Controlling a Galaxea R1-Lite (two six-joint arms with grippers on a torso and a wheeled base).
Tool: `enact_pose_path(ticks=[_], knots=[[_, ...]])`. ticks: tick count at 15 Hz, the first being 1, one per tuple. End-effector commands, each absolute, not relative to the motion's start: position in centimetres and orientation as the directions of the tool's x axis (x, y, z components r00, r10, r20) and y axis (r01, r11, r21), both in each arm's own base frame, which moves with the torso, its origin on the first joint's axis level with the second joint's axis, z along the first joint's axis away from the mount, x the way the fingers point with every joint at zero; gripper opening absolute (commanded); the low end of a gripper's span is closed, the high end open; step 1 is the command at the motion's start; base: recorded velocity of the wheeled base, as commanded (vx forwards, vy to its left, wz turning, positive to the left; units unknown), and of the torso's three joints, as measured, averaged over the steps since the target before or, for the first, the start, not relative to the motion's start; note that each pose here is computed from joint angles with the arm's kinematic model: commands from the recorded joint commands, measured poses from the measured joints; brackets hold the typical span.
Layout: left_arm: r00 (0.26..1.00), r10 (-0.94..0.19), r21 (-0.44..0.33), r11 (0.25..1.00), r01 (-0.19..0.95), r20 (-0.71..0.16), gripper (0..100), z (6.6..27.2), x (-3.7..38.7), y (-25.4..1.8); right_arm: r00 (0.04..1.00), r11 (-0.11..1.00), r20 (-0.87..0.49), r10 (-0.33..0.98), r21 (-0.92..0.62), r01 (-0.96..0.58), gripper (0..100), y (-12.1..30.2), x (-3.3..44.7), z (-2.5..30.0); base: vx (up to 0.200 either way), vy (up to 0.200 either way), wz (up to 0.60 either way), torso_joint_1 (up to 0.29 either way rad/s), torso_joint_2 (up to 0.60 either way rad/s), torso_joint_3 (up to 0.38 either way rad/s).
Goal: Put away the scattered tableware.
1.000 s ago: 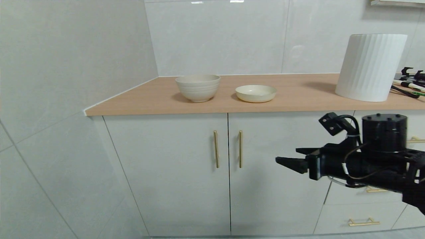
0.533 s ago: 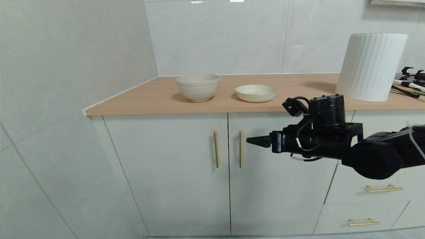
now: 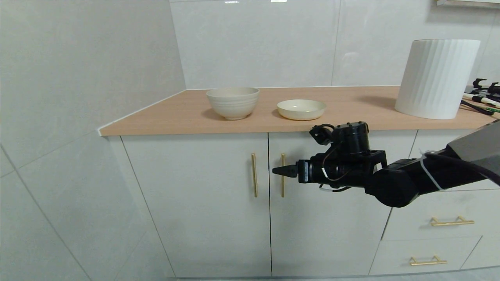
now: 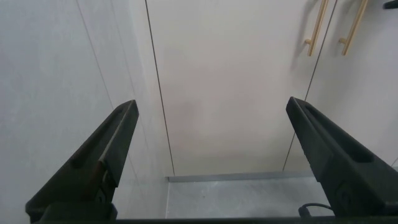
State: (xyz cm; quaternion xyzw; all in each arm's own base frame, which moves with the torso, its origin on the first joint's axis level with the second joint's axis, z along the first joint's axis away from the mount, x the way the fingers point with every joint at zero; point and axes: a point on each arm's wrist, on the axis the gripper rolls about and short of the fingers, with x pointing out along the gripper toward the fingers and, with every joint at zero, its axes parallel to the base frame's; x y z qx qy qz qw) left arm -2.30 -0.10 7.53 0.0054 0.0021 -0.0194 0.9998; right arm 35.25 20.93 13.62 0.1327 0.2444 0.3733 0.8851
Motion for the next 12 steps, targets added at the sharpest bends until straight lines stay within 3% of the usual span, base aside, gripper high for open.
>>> enact_pose_path(ticks=[1, 12], knots=[[0.999, -0.038, 0.011, 0.999, 0.038, -0.005, 100, 7.5, -2.3, -0.1, 0.59, 0.687, -0.353, 0.726, 0.422, -0.592, 100, 21.5, 35.6, 12.2, 0.0, 0.0, 0.0, 0.0, 0.0, 0.0], [0.999, -0.038, 0.01, 0.999, 0.038, -0.006, 100, 7.5, -2.3, -0.1, 0.597, 0.642, -0.264, 0.758, 0.466, -0.608, 100, 24.6, 36.8, 8.9, 0.0, 0.0, 0.0, 0.0, 0.0, 0.0]])
